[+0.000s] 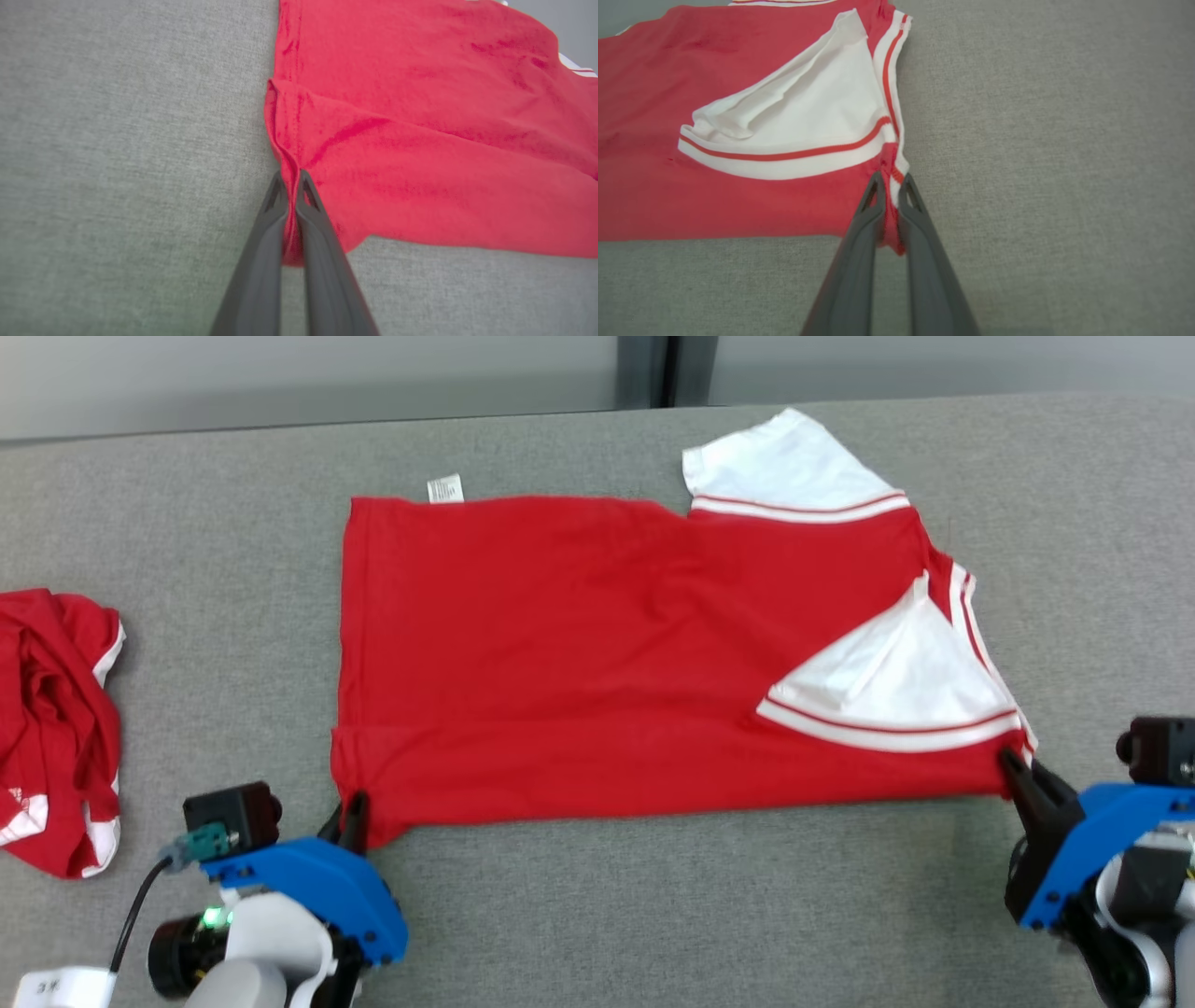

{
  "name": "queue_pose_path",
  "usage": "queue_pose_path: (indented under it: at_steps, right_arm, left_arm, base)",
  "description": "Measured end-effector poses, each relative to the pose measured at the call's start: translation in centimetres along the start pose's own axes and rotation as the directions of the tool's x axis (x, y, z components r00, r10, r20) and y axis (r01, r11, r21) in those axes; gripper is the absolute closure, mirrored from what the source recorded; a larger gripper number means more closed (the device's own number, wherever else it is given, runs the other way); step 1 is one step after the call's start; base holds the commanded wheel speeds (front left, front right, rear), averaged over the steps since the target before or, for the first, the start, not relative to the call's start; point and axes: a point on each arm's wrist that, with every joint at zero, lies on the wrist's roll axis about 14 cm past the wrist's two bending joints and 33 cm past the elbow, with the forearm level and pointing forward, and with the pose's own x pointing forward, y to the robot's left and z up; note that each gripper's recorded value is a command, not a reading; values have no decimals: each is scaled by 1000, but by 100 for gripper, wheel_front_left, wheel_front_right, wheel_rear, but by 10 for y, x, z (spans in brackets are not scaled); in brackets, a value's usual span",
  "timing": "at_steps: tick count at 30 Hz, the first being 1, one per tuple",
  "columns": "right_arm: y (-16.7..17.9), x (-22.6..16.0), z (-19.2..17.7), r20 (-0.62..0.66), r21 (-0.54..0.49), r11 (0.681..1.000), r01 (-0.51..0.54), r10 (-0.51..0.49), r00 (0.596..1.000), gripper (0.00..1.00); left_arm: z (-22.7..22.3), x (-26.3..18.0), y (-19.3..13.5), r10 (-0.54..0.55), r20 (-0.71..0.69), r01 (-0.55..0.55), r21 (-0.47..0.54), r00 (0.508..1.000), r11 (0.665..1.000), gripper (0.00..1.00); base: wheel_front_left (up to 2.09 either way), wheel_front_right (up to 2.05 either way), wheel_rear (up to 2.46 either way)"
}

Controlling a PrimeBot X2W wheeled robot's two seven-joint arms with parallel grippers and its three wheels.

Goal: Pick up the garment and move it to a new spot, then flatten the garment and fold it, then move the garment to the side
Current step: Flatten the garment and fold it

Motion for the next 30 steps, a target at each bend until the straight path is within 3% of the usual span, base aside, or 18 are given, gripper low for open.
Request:
queue_pose_path:
  at_steps: [10,11,12,13,19,24,30]
  right_arm:
    - [-14,-41,-36,-68,87,996,3,2,998,100]
    - [-15,-42,-37,-64,97,995,3,4,998,68]
    - [-13,-43,-38,-65,109,994,-5,12,998,0]
    - [-11,-43,-41,-71,120,993,-14,23,997,0]
    - [-14,-44,-27,-29,91,996,-1,3,1000,0]
    - [7,-36,45,118,-13,999,-30,32,992,0]
    - [43,-8,122,207,-57,990,-130,139,968,0]
  left_arm:
    - [-21,-48,-2,4,-106,-7,-24,994,1000,100]
    - [-23,-52,-3,3,-116,-7,-28,993,1000,100]
    - [-24,-55,-5,-1,-125,-4,-40,992,999,90]
    - [-26,-58,-5,-3,-133,-4,-50,991,999,3]
    - [-25,-65,-10,-14,-139,6,-54,990,999,0]
    - [26,-54,-17,-64,-22,64,16,998,998,0]
    - [93,-14,-23,-132,50,124,132,990,983,0]
  base:
    - [0,0,0]
    - [0,0,0]
    - [0,0,0]
    - [0,0,0]
    - [0,0,0]
    - [0,0,0]
    - [0,0,0]
